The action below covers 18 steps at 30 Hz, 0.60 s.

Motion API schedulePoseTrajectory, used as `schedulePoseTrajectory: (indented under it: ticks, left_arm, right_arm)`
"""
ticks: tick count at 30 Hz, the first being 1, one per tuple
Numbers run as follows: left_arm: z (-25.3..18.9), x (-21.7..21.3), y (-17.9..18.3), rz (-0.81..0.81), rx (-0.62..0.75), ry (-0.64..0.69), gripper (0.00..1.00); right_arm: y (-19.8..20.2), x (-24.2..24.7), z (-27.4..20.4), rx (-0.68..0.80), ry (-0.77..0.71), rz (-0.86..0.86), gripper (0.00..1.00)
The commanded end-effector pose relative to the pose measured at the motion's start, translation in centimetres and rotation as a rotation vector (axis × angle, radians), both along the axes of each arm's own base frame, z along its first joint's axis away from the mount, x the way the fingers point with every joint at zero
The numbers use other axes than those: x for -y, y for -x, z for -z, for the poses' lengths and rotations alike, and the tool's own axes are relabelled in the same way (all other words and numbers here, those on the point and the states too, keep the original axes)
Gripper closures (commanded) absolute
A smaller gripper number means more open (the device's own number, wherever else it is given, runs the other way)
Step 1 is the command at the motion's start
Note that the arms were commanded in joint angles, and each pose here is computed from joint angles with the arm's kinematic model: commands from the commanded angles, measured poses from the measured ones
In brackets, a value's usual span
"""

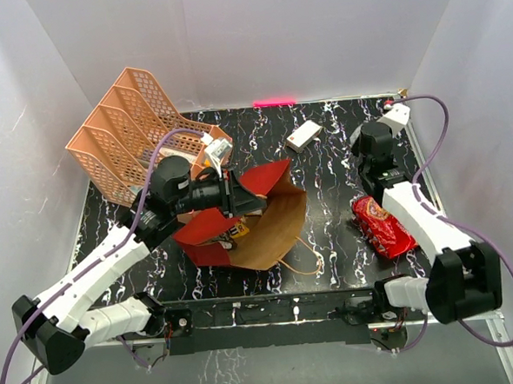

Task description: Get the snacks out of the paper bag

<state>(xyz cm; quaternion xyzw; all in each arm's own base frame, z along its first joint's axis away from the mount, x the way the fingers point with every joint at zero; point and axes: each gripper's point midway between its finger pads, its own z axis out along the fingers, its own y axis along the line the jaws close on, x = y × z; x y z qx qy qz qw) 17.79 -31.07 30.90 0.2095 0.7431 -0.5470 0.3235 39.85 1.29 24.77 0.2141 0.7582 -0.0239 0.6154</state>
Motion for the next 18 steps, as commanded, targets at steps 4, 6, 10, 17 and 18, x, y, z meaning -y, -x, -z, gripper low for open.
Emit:
schedulePoseTrajectory:
  ticks: [4,6,10,17,18]
  left_arm:
    - [-0.6,-0.5,3.3,0.141,0.037,0.004,1.00]
    - [-0.5,-0.2,3.1,0.126,0.029,0.026,1.00]
    - [-1.7,0.5,2.6,0.104,0.057,0.084,1.00]
    - [-2.7,0.9,2.1,0.068,0.101,0.056,1.00]
    - [-3.1,0.8,1.9,0.054,0.118,0.054,1.00]
  right_arm:
    - [-4.0,2.5,2.8,0.100,-0.244,0.033,0.92]
    - [-4.4,3.7,4.7,0.082,-0.284,0.055,0.92]
    - [-4.3,6.6,7.9,0.066,-0.369,0.058,0.92]
    - [-2.3,9.9,12.4,-0.028,-0.396,0.131,0.92]
    - [-1.9,10.2,13.0,-0.046,-0.401,0.138,0.92]
